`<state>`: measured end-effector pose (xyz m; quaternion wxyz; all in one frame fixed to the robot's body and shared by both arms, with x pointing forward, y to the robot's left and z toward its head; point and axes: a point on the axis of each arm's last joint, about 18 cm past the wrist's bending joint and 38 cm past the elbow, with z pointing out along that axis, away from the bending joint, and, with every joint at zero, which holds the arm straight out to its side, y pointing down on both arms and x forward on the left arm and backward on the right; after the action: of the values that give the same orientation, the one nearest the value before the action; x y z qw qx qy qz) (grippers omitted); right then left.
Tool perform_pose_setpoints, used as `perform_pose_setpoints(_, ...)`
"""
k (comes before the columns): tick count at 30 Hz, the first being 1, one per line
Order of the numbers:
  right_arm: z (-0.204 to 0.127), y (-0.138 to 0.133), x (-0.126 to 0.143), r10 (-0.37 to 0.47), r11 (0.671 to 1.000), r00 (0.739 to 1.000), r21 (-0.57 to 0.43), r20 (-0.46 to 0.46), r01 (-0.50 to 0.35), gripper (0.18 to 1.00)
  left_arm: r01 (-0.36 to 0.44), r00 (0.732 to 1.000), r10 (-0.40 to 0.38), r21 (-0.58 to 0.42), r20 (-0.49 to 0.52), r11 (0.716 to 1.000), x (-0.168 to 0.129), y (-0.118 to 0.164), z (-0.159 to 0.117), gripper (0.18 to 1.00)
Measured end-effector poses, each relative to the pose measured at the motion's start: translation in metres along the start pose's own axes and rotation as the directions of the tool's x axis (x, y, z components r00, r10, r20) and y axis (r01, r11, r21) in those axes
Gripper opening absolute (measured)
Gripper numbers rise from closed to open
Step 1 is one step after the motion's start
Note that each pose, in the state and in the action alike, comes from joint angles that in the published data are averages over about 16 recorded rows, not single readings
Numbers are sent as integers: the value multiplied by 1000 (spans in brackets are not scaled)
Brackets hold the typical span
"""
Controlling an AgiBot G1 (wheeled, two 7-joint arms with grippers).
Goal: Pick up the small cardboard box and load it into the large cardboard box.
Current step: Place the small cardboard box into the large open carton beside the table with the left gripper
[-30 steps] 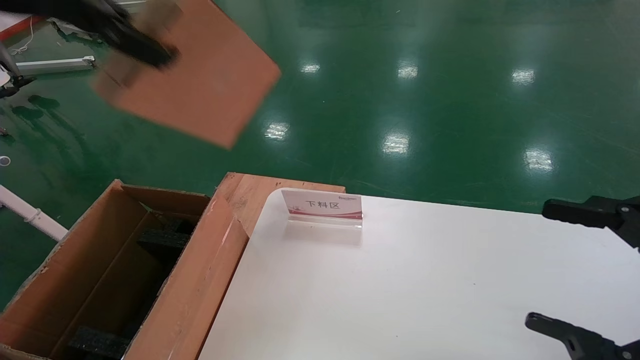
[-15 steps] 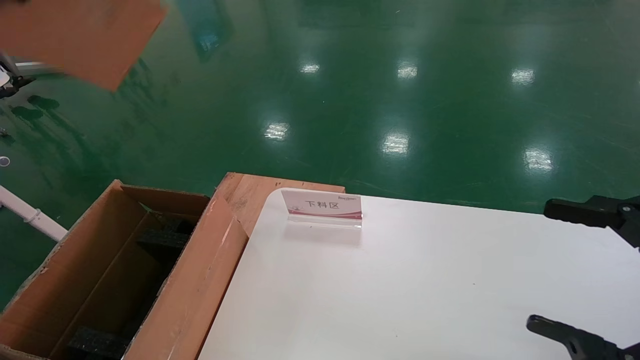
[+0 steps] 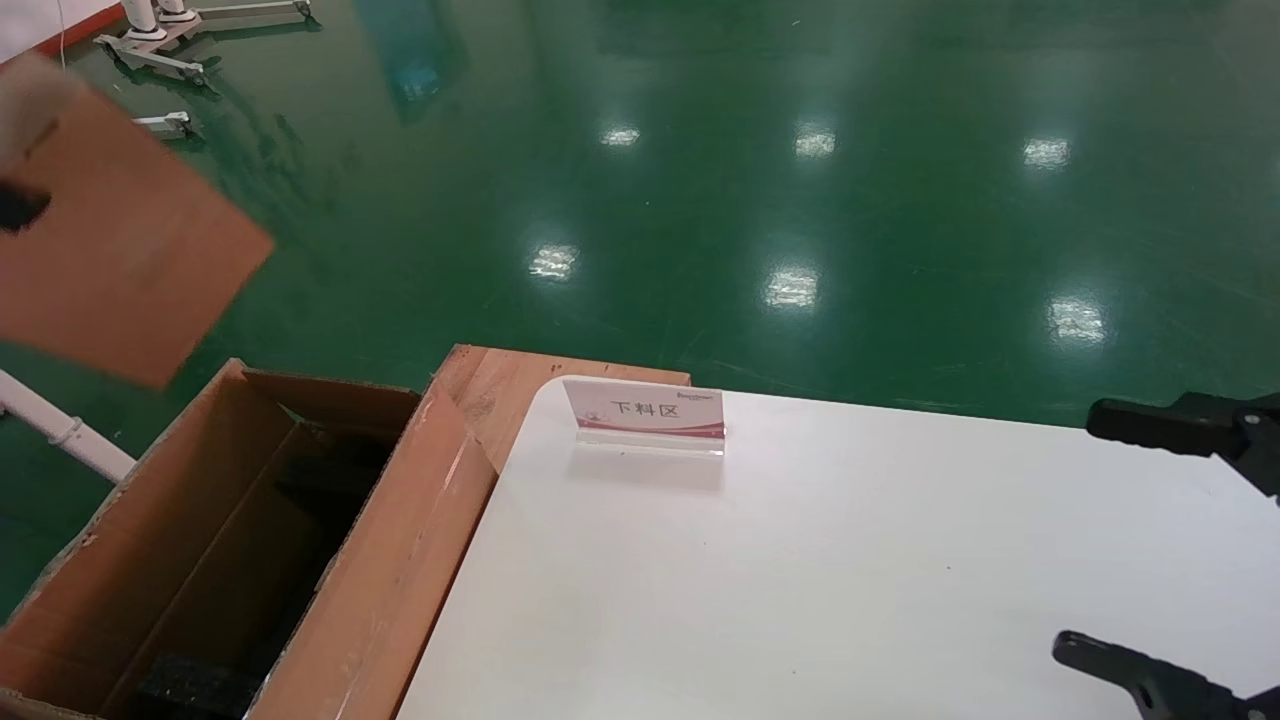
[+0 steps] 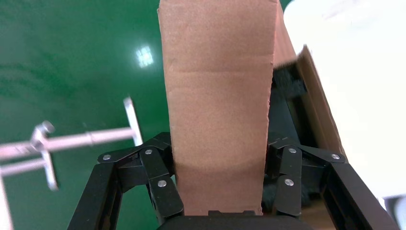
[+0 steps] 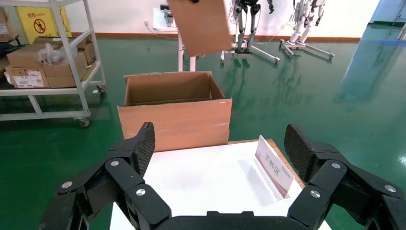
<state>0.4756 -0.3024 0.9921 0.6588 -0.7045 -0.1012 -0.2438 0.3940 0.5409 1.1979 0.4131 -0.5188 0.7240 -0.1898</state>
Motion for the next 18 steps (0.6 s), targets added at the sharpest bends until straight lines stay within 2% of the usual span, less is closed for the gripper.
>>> perform_pose_setpoints(9, 0, 0, 0, 0, 1000, 1000, 0, 0, 0, 1000, 82, 994, -89, -116, -57, 990, 5, 29, 22, 233)
perform_pose_setpoints(18, 0, 0, 0, 0, 1000, 1000, 0, 0, 0, 1000, 140, 975, -170, -201, -142, 970, 18, 52, 47, 232)
